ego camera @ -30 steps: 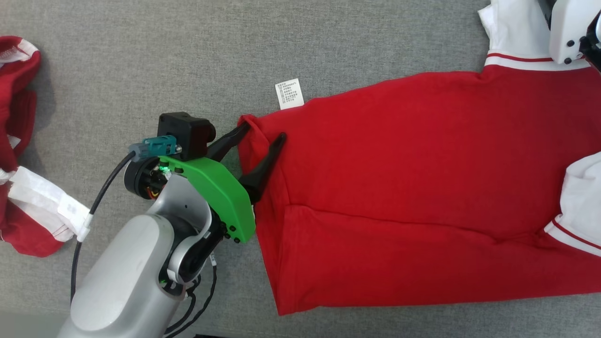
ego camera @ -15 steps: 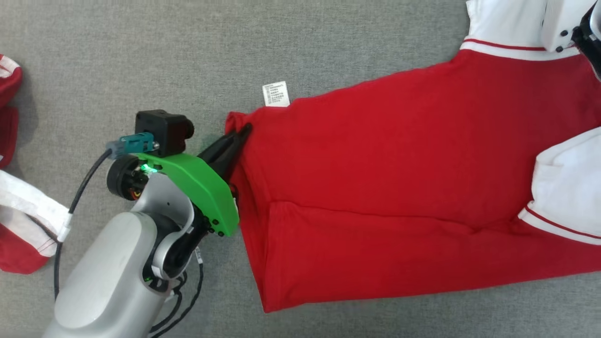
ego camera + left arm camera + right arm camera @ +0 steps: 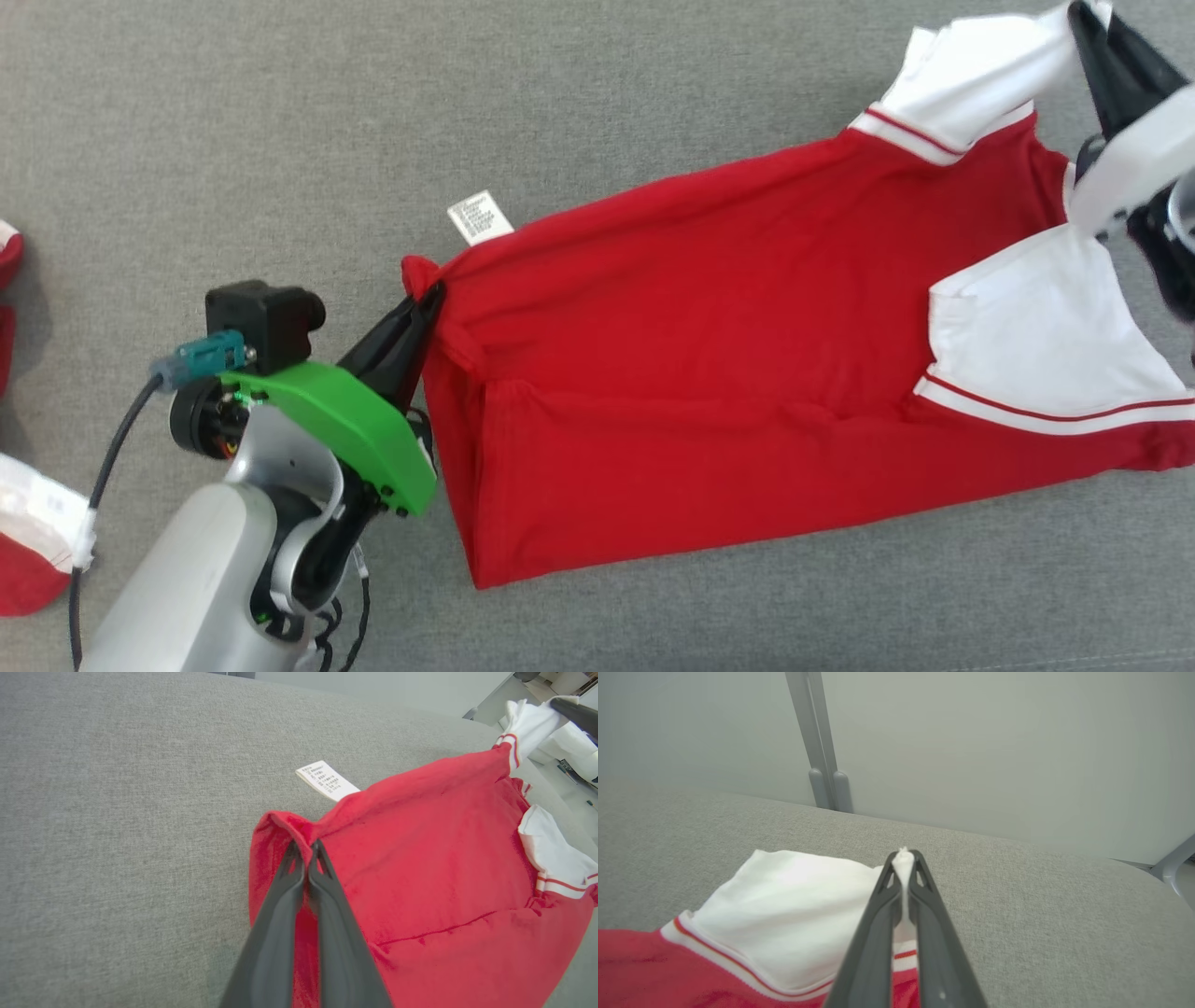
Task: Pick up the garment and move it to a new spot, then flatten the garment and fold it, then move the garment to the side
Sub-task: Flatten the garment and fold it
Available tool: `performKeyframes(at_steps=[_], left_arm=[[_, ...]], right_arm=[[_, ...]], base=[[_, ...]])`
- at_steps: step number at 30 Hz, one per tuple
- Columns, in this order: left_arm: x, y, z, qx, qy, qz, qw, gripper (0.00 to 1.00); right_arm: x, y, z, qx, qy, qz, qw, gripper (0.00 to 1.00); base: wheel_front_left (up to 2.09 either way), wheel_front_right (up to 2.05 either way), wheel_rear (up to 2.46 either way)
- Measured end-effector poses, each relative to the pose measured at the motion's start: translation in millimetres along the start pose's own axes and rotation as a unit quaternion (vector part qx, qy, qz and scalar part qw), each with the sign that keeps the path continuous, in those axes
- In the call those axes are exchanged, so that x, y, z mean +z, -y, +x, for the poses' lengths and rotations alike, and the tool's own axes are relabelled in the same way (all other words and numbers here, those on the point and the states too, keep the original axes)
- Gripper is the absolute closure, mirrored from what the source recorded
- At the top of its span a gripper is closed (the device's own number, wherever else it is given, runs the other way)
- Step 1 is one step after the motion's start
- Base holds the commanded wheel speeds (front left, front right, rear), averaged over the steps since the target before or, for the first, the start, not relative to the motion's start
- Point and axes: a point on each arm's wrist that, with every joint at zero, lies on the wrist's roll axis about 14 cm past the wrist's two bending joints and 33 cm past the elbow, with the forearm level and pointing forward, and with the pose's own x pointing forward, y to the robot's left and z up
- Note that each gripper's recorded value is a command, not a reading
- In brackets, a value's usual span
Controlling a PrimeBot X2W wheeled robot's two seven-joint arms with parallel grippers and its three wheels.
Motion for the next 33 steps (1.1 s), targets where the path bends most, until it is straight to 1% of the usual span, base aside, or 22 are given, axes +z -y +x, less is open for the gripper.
performKeyframes(at_steps=[3, 4, 5, 6, 8, 10, 13, 15, 16, 17, 18, 21, 23, 25, 27, 29, 30, 31, 33], left_arm=[[-3.5, 10.8, -12.8, -0.007, 0.014, -0.01, 1.0, 1.0], [-5.1, 16.7, -20.7, -0.009, 0.024, -0.019, 0.999, 1.0], [-7.2, 18.6, -24.8, -0.007, 0.029, -0.025, 0.999, 1.0], [-9.3, 20.3, -28.0, -0.005, 0.032, -0.03, 0.999, 1.0], [-16.7, 27.8, -34.9, -0.006, 0.036, -0.055, 0.998, 1.0], [-29.1, 34.8, -40.6, -0.008, 0.028, -0.074, 0.997, 1.0], [-42.8, 38.6, -46.1, -0.004, 0.017, -0.082, 0.996, 1.0], [-48.2, 42.5, -47.1, -0.006, 0.015, -0.083, 0.996, 0.85], [-51.5, 47.6, -47.4, -0.013, 0.011, -0.087, 0.996, 0.67], [-54.4, 50.7, -47.8, -0.015, 0.009, -0.098, 0.995, 0.2], [-60.9, 52.0, -48.5, -0.013, -0.001, -0.103, 0.995, 0.0], [-78.1, 34.0, -54.1, 0.028, -0.023, -0.088, 0.996, 0.0], [-89.6, 18.8, -62.3, 0.068, -0.027, -0.09, 0.993, 0.0], [-94.9, 4.1, -71.4, 0.104, -0.018, -0.079, 0.991, 0.0], [-86.7, -11.9, -78.2, 0.138, 0.02, -0.076, 0.987, 0.0], [-69.8, -24.6, -82.4, 0.16, 0.073, -0.043, 0.983, 0.0], [-63.5, -27.2, -83.4, 0.165, 0.093, -0.031, 0.981, 0.0], [-60.4, -28.9, -83.8, 0.171, 0.105, -0.03, 0.979, 0.0], [-56.1, -23.9, -81.6, 0.167, 0.123, -0.029, 0.978, 0.0]], right_arm=[[-12.2, 6.0, -35.9, -0.013, 0.001, 0.018, 1.0, 1.0], [-19.6, 9.6, -56.4, -0.024, -0.002, 0.028, 0.999, 1.0], [-24.7, 8.9, -67.1, -0.029, -0.004, 0.036, 0.999, 1.0], [-29.0, 7.8, -75.2, -0.032, -0.006, 0.044, 0.999, 1.0], [-40.6, 1.6, -93.3, -0.037, -0.015, 0.062, 0.997, 1.0], [-48.7, -3.5, -106.7, -0.042, -0.023, 0.076, 0.996, 1.0], [-59.0, -7.6, -123.4, -0.047, -0.041, 0.076, 0.995, 1.0], [-65.6, -6.4, -131.8, -0.054, -0.056, 0.072, 0.994, 1.0], [-71.0, -8.8, -135.4, -0.054, -0.067, 0.076, 0.993, 1.0], [-77.7, -12.9, -138.5, -0.051, -0.082, 0.079, 0.992, 0.7], [-84.7, -19.5, -141.9, -0.043, -0.098, 0.081, 0.991, 0.0], [-88.4, -19.9, -146.8, -0.043, -0.112, 0.076, 0.99, 0.0], [-82.3, -12.0, -149.4, -0.051, -0.111, 0.073, 0.99, 0.0], [-77.1, -2.1, -152.8, -0.062, -0.111, 0.068, 0.99, 0.0], [-69.2, 12.3, -153.8, -0.079, -0.105, 0.057, 0.99, 0.0], [-64.7, 22.1, -149.4, -0.089, -0.114, 0.025, 0.989, 0.0], [-65.5, 18.9, -144.7, -0.085, -0.12, 0.025, 0.989, 0.0], [-68.6, 9.9, -137.4, -0.073, -0.131, 0.025, 0.988, 0.0], [-85.7, -1.5, -128.9, -0.053, -0.175, -0.013, 0.983, 0.0]], base=[[0.0, 0.0, 0.0], [0.0, 0.0, 0.0], [0.0, 0.0, 0.0], [0.0, 0.0, 0.0], [0.0, 0.0, 0.0], [0.0, 0.0, 0.0], [0.0, 0.0, 0.0], [0.0, 0.0, 0.0], [0.0, 0.0, 0.0], [0.0, 0.0, 0.0], [0.0, 0.0, 0.0], [0.0, 0.0, 0.0], [0.0, 0.0, 0.0], [0.0, 0.0, 0.0], [0.0, 0.0, 0.0], [0.0, 0.0, 0.0], [0.0, 0.0, 0.0], [0.0, 0.0, 0.0], [0.0, 0.0, 0.0]])
